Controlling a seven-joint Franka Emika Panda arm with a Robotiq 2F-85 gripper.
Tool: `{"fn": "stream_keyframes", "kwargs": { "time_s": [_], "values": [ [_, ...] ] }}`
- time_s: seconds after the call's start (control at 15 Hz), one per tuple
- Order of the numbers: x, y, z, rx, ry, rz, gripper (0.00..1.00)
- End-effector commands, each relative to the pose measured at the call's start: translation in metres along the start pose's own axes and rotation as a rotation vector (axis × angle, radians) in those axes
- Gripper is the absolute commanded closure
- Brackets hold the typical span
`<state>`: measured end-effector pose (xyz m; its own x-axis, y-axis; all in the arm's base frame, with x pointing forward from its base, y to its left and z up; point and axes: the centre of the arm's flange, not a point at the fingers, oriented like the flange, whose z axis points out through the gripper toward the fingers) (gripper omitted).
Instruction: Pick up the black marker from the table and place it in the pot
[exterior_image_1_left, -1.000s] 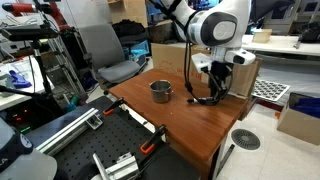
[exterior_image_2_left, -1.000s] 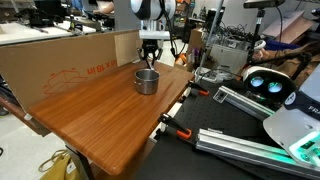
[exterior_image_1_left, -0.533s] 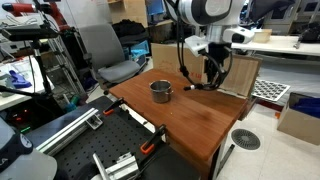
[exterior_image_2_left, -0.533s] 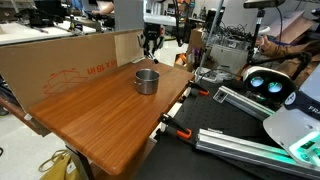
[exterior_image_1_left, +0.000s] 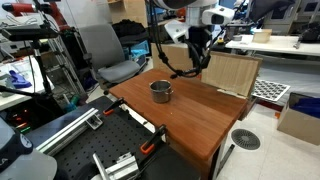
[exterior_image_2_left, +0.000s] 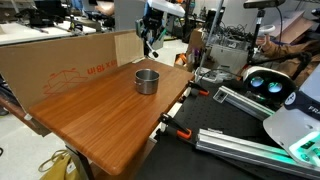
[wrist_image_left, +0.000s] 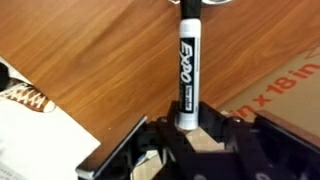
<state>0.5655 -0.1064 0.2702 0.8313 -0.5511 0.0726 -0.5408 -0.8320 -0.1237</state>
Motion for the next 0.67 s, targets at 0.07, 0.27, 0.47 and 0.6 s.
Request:
{"fn": "stream_keyframes", "kwargs": {
  "time_s": [0.07,0.27,0.47,0.6],
  "values": [
    [-0.038,-0.012,0.006,0.040,0.090,-0.059,0.94],
    [-0.059,-0.022,0.018,0.043,0.104,-0.109,0.94],
    [-0.081,-0.028,0.030,0.055,0.101,-0.173,0.94],
    [-0.095,-0.032,0.036,0.058,0.129,-0.210,0.94]
  ]
}}
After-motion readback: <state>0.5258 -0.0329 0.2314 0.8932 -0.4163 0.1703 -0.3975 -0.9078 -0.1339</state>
